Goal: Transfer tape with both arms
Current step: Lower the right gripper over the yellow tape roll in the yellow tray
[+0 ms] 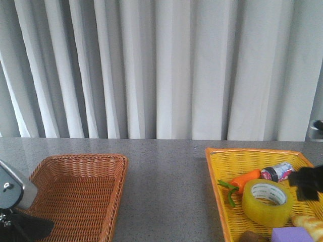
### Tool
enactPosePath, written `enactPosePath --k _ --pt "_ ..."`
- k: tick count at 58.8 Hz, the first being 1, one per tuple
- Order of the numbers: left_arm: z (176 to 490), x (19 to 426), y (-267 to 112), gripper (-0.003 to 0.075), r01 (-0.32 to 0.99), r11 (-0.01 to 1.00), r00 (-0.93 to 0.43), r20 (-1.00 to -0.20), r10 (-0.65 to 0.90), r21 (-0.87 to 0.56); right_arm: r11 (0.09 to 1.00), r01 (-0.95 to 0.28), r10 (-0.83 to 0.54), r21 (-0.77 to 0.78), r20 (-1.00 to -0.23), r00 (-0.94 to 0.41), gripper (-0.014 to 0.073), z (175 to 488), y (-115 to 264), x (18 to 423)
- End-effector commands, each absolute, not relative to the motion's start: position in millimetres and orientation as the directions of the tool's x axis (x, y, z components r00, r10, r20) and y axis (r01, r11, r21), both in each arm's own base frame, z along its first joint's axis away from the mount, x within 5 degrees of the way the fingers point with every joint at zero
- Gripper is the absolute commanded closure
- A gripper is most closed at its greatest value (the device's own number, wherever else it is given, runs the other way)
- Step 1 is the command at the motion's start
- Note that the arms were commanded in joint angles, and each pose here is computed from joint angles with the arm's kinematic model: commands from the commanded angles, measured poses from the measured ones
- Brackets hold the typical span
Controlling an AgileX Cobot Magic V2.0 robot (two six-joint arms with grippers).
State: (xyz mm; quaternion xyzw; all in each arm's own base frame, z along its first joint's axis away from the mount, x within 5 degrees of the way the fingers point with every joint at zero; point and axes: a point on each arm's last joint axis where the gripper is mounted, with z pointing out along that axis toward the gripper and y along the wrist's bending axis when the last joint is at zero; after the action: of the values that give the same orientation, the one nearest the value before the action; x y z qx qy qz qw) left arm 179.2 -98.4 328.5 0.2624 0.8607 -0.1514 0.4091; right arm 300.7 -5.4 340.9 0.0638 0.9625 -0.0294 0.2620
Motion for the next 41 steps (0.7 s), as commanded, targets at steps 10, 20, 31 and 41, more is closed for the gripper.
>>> enactPosePath --k 10,20,31,41 --pt "346.3 180.6 -100.3 0.0134 0.57 0.821 -0.461 -0.844 0.274 -0.045 0.991 0.125 0.086 -0.044 -0.502 -0.861 0.0064 350.4 -7.5 364.5" --pt "346.3 180.6 -100.3 0.0134 0.57 0.821 -0.461 -0.844 0.274 -0.045 0.99 0.126 0.084 -0.066 -0.444 -0.892 0.0093 331.2 -8.5 400.2" --pt "346.3 180.6 -100.3 0.0134 0.57 0.821 -0.461 -0.844 0.274 -0.045 0.99 0.106 0.061 -0.088 -0.413 -0.909 0.0116 309.8 -9.6 428.1" --pt "346.3 180.6 -100.3 0.0134 0.57 0.821 -0.461 -0.844 0.274 -0.045 0.987 0.143 0.106 -0.07 -0.379 -0.919 0.0126 295.0 -24.6 441.0"
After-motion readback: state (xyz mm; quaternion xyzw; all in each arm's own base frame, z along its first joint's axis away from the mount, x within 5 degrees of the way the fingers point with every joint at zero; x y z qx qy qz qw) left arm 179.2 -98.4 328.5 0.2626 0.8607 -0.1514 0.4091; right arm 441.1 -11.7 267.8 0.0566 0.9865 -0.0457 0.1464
